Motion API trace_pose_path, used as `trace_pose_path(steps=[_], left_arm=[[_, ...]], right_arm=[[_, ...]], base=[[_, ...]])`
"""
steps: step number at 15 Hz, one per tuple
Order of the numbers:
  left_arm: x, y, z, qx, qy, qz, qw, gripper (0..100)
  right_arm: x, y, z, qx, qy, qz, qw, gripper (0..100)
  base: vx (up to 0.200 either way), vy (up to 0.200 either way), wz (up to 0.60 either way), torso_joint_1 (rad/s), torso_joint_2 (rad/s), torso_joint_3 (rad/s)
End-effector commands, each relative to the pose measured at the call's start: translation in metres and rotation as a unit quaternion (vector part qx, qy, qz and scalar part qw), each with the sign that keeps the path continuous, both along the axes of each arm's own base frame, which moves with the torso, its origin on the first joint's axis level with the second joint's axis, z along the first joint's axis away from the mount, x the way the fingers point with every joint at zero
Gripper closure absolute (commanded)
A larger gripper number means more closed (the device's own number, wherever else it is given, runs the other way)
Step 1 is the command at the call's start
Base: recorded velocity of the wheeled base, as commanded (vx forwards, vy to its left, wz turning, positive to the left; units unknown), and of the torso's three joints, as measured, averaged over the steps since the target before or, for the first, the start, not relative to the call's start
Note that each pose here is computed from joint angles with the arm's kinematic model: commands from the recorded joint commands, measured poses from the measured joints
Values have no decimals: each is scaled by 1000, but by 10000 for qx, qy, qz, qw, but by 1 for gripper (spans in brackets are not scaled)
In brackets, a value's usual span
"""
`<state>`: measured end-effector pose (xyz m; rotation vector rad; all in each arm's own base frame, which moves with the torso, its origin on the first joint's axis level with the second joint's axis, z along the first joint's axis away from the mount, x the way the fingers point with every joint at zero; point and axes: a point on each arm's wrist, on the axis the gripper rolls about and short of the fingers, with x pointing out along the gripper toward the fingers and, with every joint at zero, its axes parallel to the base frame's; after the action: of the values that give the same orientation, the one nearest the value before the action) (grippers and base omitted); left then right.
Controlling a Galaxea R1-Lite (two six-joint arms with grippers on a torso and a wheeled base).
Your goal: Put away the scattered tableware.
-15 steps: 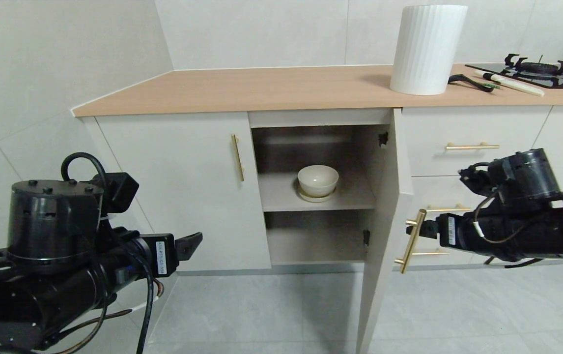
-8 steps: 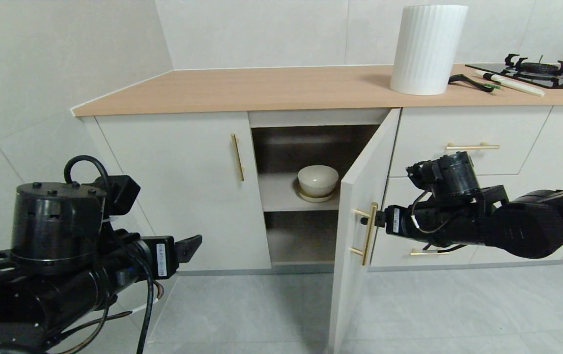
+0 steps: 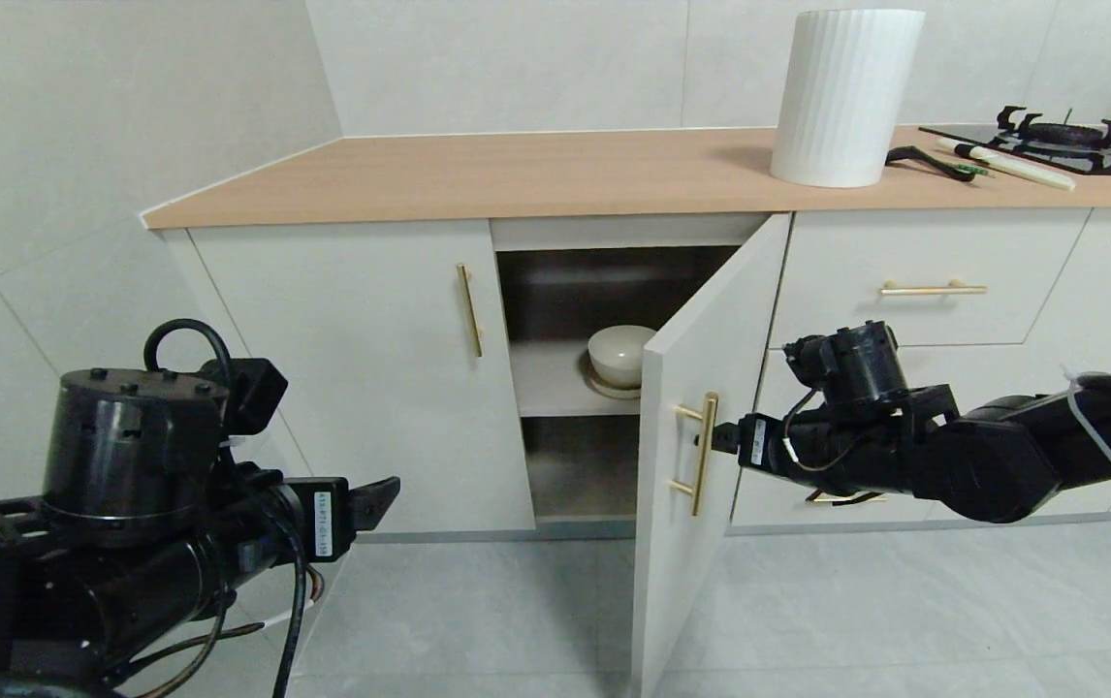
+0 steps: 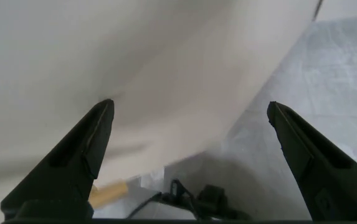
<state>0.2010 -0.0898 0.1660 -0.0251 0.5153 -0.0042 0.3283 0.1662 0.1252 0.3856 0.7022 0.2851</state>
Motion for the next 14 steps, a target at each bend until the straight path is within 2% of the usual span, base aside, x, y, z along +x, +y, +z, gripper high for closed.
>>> trace_pose_path(steps=[1,6,9,11,14], left_arm=[[-1,0,3,-3,-11,-3,10000,0],[0,0,3,-10,-11,1,10000,0],[1,0,3,-20,-27,19,10000,0],[1,0,4,-33,-40,23,10000,0],[1,0,4,-37,-47,30,10000,0]], right_arm=[[2,7,-4,60,-128,34,9999,0],[11,17,-16,377,-239,-97,9990,0],[20,23,-21,815,-456,-242,9953,0],[28,27,-21,1166,-566,-410,9907,0],[46,33,-29,1176,-731,-932,9860,0]], base=[[200,0,0,-7,2,-2],[200,0,0,-2,1,0],[200,0,0,1,4,7],[0,0,0,0,0,0],[0,0,0,0,0,0]])
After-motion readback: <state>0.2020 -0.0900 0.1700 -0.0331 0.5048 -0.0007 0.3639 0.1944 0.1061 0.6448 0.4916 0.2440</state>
